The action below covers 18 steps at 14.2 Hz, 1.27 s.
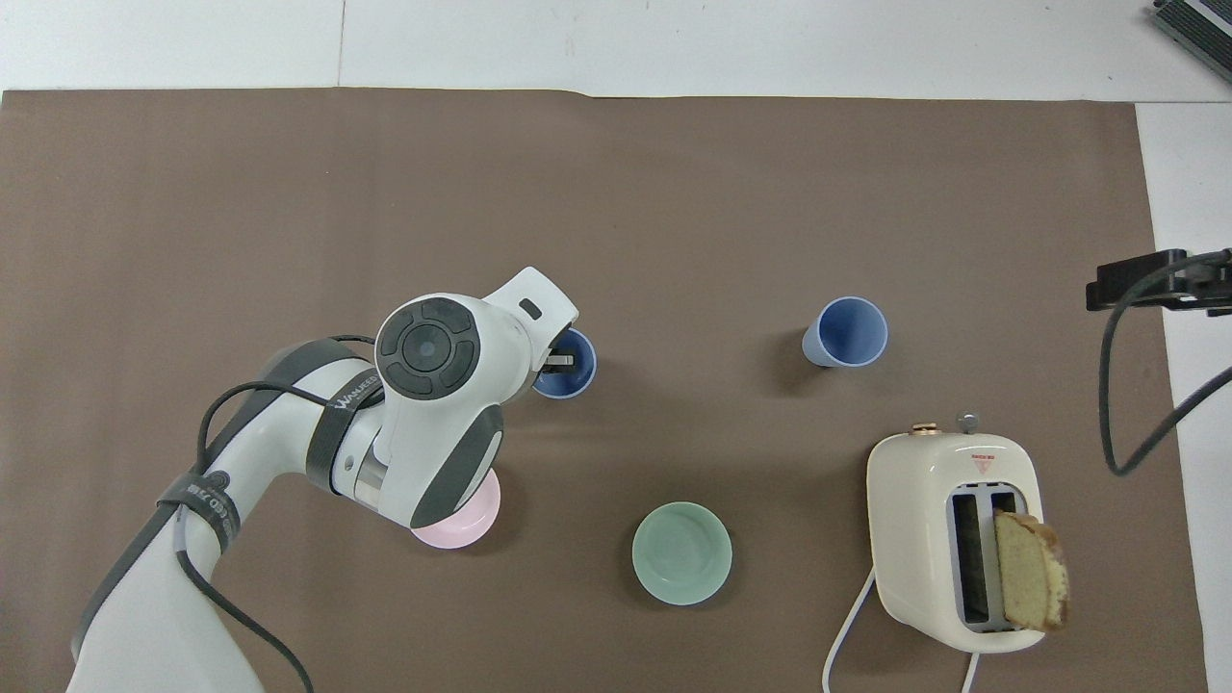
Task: Stack blue cups with both arms
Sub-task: 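Carry the blue cup with the left gripper to the table centre, then open the left gripper and withdraw while the right gripper reaches the other cup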
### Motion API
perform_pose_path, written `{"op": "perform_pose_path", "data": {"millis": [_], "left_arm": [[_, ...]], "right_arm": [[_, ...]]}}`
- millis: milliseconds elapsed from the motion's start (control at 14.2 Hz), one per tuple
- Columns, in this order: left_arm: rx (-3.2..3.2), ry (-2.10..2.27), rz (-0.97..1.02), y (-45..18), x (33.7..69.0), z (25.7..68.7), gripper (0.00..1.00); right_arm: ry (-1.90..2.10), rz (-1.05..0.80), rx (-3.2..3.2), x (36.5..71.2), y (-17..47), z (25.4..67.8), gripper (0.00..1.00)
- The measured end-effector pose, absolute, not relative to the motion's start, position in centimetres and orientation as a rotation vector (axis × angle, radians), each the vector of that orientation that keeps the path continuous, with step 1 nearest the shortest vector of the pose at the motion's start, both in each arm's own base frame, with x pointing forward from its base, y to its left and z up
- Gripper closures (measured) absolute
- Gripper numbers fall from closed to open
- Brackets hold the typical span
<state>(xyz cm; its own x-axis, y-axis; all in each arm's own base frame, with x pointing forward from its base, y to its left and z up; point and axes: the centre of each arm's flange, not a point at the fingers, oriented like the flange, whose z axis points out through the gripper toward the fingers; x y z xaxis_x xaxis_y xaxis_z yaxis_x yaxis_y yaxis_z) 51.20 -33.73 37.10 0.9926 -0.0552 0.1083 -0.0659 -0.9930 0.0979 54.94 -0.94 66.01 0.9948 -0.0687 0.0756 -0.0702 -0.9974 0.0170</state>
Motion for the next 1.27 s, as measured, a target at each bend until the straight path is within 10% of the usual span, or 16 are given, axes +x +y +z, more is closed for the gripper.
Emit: {"op": "perform_pose_path", "data": {"millis": [493, 1267], "left_arm": [[3.042, -0.036, 0.16, -31.0, 53.0, 40.8, 0.02], [3.063, -0.276, 0.112, -9.1, 55.6, 57.0, 0.0]], "right_arm": [[-0.093, 0.065, 3.124, 55.1, -0.4, 63.8, 0.0], [0.003, -0.023, 3.178, 59.4, 5.0, 46.8, 0.0]]}}
